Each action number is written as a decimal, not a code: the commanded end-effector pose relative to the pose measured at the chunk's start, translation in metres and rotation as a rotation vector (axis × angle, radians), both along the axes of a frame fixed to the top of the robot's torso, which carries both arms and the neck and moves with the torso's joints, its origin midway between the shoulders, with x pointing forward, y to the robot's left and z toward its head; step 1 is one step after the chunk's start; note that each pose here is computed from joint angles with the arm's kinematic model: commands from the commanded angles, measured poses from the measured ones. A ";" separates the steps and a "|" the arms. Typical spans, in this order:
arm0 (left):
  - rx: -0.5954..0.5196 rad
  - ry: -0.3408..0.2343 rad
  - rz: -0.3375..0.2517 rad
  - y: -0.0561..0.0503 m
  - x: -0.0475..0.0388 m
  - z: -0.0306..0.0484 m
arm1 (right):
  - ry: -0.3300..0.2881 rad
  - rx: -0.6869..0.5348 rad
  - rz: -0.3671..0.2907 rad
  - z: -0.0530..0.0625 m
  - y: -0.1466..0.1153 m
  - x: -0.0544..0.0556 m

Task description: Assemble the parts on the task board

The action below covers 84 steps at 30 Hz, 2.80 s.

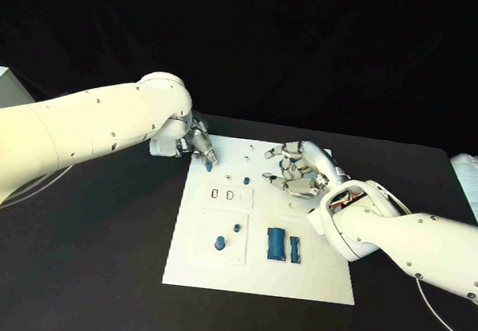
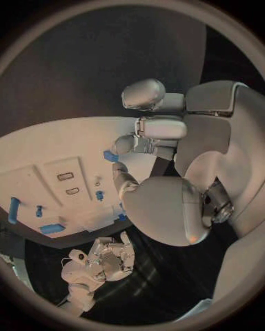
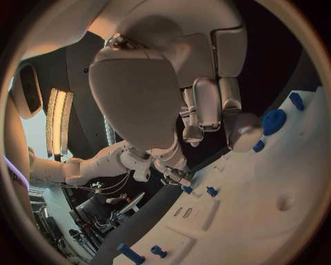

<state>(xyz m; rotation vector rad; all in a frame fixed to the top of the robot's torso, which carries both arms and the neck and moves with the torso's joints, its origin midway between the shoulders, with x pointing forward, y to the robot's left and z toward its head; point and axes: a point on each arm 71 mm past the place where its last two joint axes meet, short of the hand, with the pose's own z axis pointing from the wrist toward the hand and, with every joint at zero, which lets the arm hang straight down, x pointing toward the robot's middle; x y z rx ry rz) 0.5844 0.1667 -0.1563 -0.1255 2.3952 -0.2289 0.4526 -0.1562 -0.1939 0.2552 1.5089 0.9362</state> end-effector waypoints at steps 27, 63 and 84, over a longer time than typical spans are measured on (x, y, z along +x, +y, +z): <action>-0.005 0.031 -0.012 0.000 -0.0028 -0.0012 | -0.009 0.001 0.006 0.000 0.000 0.000; -0.002 0.036 -0.001 0.005 -0.0028 -0.0017 | -0.010 0.000 0.004 0.000 0.000 0.000; -0.018 0.040 -0.009 0.000 -0.0052 -0.0016 | -0.011 0.001 0.003 0.000 0.000 0.000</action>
